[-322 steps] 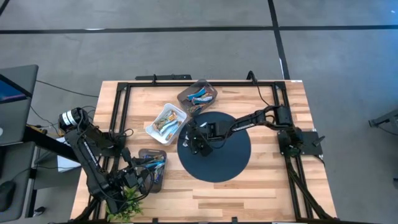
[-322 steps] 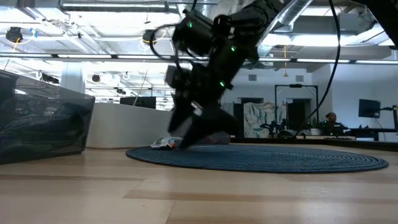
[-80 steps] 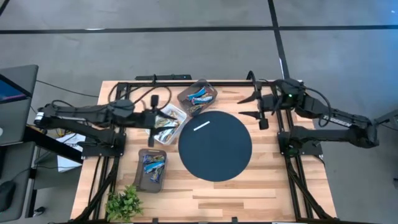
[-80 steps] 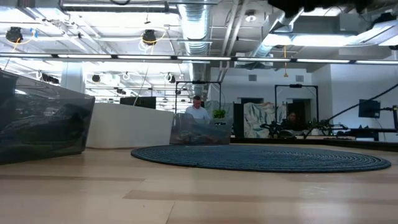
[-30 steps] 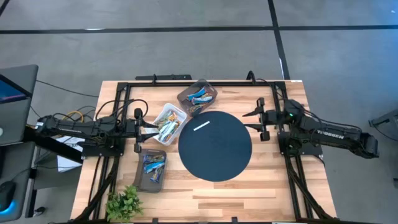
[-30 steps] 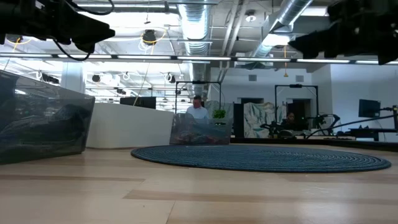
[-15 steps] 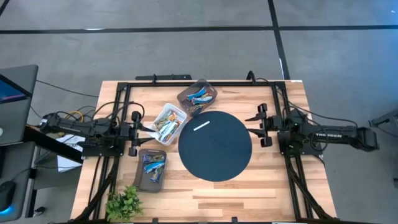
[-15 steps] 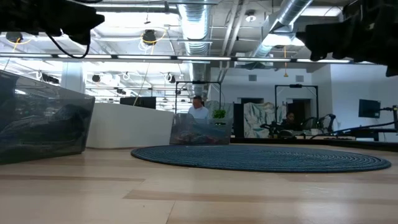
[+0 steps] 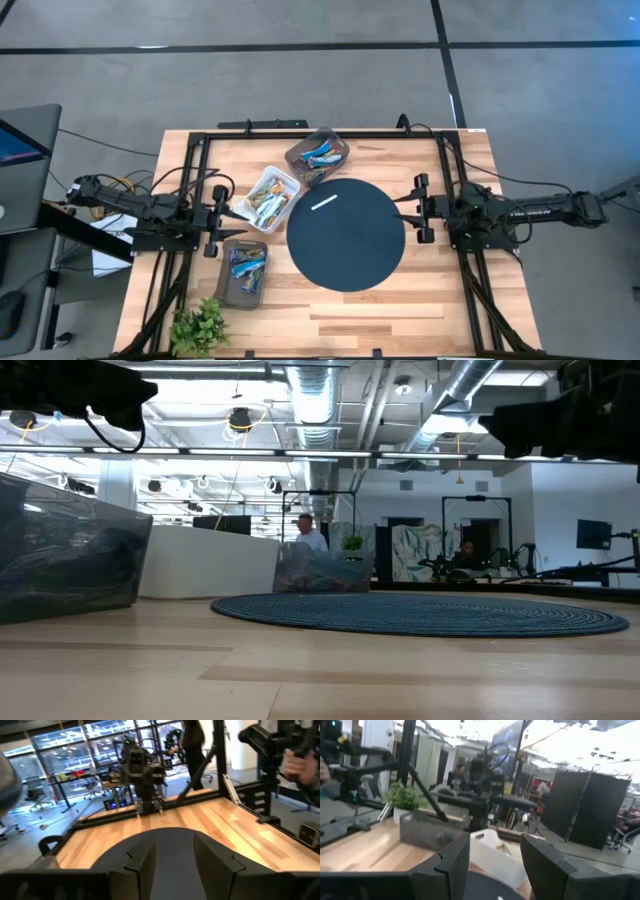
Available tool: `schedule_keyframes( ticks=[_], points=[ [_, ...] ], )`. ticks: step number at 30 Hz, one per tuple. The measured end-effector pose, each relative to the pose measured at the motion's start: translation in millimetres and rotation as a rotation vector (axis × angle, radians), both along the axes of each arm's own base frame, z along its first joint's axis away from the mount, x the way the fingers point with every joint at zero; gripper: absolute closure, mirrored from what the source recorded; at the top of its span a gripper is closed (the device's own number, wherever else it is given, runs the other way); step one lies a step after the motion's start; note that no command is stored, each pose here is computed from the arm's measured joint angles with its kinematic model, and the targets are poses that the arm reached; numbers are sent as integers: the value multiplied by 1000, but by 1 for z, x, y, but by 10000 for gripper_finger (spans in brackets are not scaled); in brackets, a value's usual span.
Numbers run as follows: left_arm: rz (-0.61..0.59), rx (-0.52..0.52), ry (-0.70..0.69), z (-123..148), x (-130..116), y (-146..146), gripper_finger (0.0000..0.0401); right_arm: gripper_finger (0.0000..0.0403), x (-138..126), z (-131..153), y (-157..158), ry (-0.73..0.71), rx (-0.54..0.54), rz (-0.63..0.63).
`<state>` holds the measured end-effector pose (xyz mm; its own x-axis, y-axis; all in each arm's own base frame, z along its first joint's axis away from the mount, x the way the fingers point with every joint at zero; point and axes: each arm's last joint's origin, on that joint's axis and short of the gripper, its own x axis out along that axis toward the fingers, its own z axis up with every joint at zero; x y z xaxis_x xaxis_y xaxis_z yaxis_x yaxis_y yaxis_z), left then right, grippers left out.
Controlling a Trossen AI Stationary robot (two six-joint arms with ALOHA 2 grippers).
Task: Pick and place Granola Bars by type
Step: Return to Home Position
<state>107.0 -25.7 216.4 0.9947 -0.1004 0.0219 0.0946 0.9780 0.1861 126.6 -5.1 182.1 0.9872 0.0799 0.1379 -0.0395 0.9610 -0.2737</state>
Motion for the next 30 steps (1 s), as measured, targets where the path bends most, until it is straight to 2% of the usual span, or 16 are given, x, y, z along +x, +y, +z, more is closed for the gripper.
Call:
schedule_keyframes(
  ticks=[8, 18, 27, 30],
  points=[
    [-36, 21, 32, -3, -2, -7, 276, 233, -14, 3, -2, -15, 21, -26],
    [48, 39, 20, -2, -4, -7, 276, 233, -23, 0, 3, -7, -16, -31],
    [57, 79, -90, 6, -22, -3, 276, 233, -31, 2, 6, -19, -22, -18],
    [43, 60, -135, 9, -29, 0, 276, 233, -32, 4, 6, -29, -21, -18]
  ],
)
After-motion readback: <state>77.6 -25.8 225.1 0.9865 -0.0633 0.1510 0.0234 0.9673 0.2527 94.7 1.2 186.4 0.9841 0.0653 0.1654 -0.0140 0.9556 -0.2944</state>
